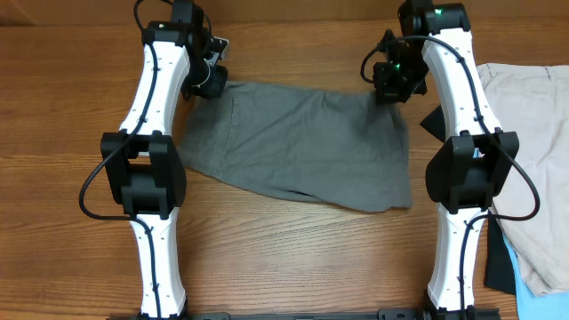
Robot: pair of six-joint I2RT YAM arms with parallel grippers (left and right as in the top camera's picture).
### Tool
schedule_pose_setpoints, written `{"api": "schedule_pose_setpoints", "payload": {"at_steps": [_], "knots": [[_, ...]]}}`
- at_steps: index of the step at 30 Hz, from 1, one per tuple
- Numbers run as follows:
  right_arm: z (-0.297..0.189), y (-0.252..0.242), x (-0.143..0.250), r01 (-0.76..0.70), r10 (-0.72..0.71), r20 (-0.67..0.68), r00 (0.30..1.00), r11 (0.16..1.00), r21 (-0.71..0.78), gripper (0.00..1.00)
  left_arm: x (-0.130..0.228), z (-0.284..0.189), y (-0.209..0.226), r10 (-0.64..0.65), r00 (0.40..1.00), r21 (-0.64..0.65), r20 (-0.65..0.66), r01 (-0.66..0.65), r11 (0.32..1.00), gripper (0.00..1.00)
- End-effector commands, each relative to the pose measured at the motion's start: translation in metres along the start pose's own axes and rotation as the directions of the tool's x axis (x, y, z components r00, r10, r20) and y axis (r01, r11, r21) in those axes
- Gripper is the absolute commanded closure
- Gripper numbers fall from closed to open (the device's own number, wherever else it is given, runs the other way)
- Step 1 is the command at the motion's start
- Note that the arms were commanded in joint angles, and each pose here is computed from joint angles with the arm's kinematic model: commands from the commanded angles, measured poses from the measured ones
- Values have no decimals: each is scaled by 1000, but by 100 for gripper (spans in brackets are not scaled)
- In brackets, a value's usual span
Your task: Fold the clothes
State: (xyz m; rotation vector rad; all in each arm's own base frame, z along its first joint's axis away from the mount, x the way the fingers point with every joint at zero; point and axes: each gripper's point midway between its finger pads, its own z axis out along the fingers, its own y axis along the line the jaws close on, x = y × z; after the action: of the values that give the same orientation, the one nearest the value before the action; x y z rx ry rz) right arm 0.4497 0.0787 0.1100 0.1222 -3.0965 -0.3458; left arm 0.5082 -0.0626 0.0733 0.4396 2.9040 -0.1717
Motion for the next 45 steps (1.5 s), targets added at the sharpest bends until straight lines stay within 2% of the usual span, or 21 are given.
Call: {"api": "schedule_pose_setpoints", "payload": {"at_steps": [1, 5, 10, 17, 22, 26, 33, 40, 45], "knots": [[-9, 6, 15, -4, 5, -27, 1000, 1000, 21, 96, 5, -10, -5, -18, 1000, -2, -15, 18, 1000, 96], [3, -6, 32, -80, 86, -106, 991, 995, 66, 96, 22, -9, -7, -92, 992, 5, -89, 93, 996, 96], [38, -17, 42, -95, 106, -165, 981, 993, 73, 96, 40, -2, -10, -180, 969, -1, -169, 183, 983, 96], [87, -34, 35, -89, 102, -124, 987, 991, 103, 96, 56, 12, -11, -235, 943, -15, -238, 238, 971, 96], [111, -39, 20, -87, 91, -44, 995, 992, 95, 96, 69, 33, -10, -276, 924, -31, -264, 278, 960, 96], [120, -41, 6, -81, 79, 21, 997, 993, 89, 96, 81, 57, 3, -310, 914, -107, -260, 292, 951, 96], [122, -40, -34, -57, 42, 189, 981, 996, 74, 96, 64, 96, 18, -301, 946, -125, -117, 286, 950, 96], [113, -38, -71, -43, 19, 339, 941, 997, 62, 96, 16, 106, 42, -255, 959, -179, 121, 274, 945, 96], [104, -35, -94, -27, 0, 427, 904, 998, 57, 96, -23, 99, 50, -205, 938, -168, 280, 258, 951, 96]]}}
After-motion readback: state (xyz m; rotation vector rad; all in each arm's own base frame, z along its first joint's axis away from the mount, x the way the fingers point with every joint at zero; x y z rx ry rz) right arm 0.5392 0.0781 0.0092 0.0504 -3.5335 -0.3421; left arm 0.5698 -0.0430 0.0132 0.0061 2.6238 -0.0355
